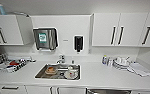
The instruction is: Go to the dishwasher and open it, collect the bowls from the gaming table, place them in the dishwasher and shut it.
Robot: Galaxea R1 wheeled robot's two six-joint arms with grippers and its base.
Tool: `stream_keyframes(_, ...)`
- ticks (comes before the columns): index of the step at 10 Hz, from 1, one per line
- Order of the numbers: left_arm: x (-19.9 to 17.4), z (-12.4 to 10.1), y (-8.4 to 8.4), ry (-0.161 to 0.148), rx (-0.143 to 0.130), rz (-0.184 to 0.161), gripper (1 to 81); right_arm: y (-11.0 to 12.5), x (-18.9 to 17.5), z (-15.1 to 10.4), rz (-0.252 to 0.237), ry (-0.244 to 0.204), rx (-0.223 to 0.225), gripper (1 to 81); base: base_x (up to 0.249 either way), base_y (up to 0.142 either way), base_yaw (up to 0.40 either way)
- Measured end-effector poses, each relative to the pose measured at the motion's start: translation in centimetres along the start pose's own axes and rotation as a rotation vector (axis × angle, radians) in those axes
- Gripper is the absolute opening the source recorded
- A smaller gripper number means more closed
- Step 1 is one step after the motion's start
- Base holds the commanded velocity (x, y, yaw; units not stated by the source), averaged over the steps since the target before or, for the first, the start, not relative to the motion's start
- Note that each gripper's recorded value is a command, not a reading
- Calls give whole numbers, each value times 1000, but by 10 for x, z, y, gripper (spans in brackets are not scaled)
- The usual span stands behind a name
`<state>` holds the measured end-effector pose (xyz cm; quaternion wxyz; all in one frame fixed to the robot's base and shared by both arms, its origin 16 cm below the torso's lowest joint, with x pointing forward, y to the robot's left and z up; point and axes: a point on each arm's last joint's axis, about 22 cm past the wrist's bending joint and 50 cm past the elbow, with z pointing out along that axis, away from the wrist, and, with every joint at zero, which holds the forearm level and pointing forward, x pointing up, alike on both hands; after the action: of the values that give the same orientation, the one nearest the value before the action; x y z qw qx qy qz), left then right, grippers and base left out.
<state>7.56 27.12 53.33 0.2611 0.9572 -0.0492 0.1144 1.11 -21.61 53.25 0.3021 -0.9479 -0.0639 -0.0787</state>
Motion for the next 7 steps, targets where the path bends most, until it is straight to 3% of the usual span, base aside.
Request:
stream_keyframes(1, 10, -13, -6, 19, 0, 2, 811, 8, 13, -15, -5, 8, -3, 811, 0, 0, 0)
stream_keyframes(4, 32, -67, -49, 33, 46, -9, 811, 18, 38, -54, 8, -3, 10, 811, 0, 0, 0)
stream_keyframes(7, 68, -118, -53, 51, 28, -26, 811, 46, 86, -85, 36, 8, -16, 811, 0, 0, 0)
